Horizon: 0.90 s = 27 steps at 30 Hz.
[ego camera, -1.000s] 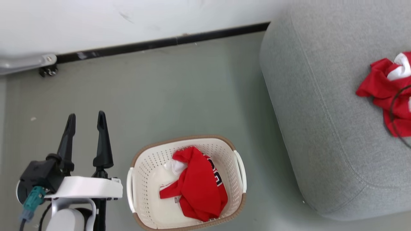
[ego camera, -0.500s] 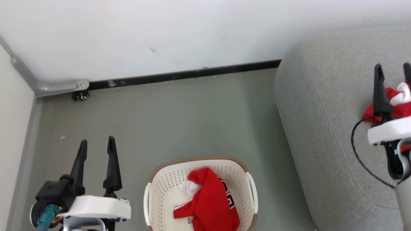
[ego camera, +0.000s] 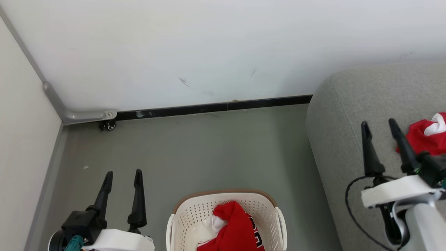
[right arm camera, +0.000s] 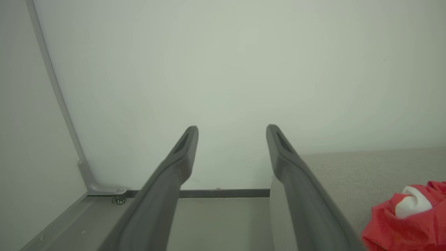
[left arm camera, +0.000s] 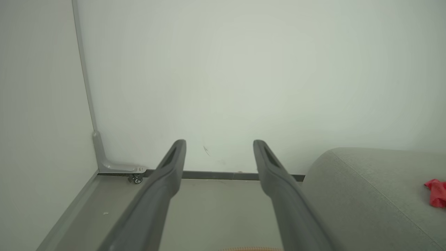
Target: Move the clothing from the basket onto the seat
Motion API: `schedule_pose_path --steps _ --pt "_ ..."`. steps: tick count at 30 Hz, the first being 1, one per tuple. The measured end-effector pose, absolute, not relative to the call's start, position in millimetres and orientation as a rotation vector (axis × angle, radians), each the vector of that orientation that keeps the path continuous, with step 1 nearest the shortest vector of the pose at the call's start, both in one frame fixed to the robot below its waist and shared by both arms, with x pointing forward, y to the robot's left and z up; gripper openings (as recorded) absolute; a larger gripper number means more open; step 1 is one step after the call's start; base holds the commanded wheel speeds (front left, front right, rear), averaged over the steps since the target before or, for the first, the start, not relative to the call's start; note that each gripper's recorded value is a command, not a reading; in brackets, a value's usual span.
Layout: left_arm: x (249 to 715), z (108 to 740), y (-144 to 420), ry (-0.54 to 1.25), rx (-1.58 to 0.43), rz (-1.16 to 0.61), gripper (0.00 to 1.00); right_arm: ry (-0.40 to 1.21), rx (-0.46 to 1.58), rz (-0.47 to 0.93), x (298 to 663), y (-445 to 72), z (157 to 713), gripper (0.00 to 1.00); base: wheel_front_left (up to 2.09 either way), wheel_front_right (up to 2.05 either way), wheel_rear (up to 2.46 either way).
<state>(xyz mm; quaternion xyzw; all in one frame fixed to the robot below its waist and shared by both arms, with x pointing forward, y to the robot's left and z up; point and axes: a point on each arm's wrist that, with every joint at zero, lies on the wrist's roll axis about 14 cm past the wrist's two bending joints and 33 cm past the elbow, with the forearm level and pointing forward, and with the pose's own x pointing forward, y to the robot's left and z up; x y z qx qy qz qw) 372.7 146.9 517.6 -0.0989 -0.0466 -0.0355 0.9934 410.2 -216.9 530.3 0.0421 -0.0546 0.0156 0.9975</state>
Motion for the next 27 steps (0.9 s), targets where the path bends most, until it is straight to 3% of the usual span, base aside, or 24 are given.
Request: schedule_pose_path --steps 11,27 --pt "355 521 137 -0.106 -0.197 -0.104 1.0 -0.045 0.159 0.083 371 -176 500 1.0 0.0 0.0 0.0" --pt "344 511 132 -0.078 -0.156 -0.125 1.0 -0.013 0.138 0.105 340 -164 486 1.0 0.0 0.0 0.0"
